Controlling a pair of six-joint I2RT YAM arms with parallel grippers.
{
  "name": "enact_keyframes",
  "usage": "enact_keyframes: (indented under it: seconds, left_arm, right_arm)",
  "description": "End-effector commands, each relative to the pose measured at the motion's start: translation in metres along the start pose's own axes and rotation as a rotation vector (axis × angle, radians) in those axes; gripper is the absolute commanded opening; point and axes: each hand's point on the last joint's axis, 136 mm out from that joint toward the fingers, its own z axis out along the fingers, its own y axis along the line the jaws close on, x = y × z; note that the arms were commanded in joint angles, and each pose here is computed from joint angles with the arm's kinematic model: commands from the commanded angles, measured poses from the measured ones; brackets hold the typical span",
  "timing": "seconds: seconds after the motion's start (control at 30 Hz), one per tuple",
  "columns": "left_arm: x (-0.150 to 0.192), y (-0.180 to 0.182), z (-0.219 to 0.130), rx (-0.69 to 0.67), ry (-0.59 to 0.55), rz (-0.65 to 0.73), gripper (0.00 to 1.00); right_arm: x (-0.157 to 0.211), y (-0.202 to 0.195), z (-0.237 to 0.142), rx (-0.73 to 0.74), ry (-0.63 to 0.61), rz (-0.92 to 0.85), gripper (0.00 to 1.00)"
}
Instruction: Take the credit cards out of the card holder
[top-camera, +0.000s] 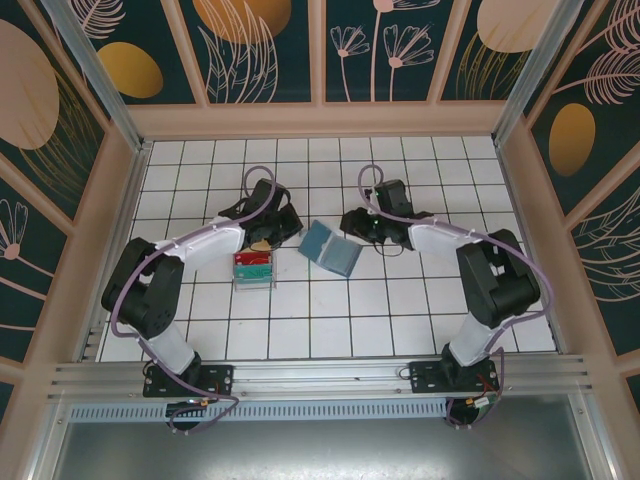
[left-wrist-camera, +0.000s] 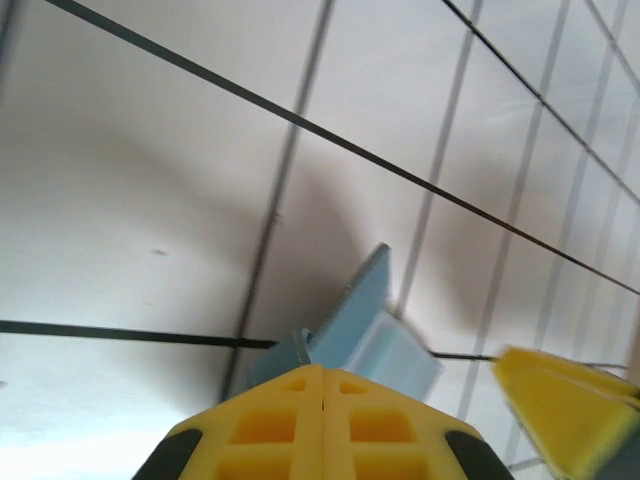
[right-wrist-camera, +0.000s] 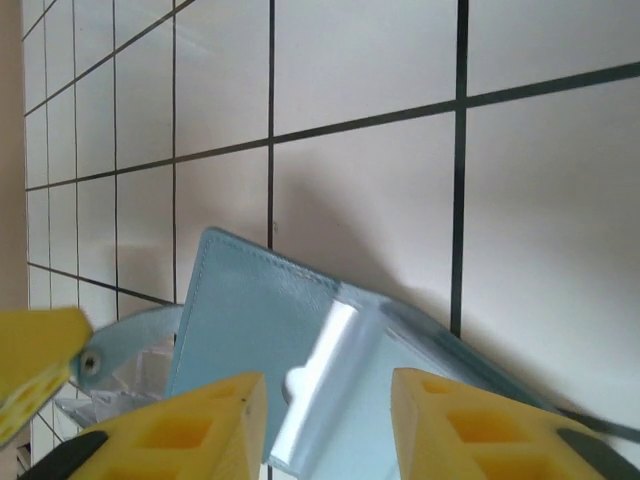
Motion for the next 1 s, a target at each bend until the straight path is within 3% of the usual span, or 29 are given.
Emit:
enact_keyframes:
  seconds: [0.0,0.4,0.73,0.97]
  left_arm:
    - [-0.002,0.026,0.007,-0.134,-0.011,0.099,0.0]
    - [0.013,0.057,0.026,-0.197,0.03,0.094,0.0]
    - [0.017,0.059,0.029,-0.187,0.047,0.08,0.0]
    - [0.016,0.057,0.029,-0.188,0.042,0.082,0.0]
  right_arm:
    - [0.018,-0.013,-0.007,0.036,0.014,0.028,0.4]
    - [0.058,-0.044,-0.003,0.043,0.047,0.135,0.39]
    - [0.056,-0.036,0.005,-0.01,0.06,0.15,0.11]
    - [0.054,-0.045,0.001,0.04,0.056,0.141,0.19]
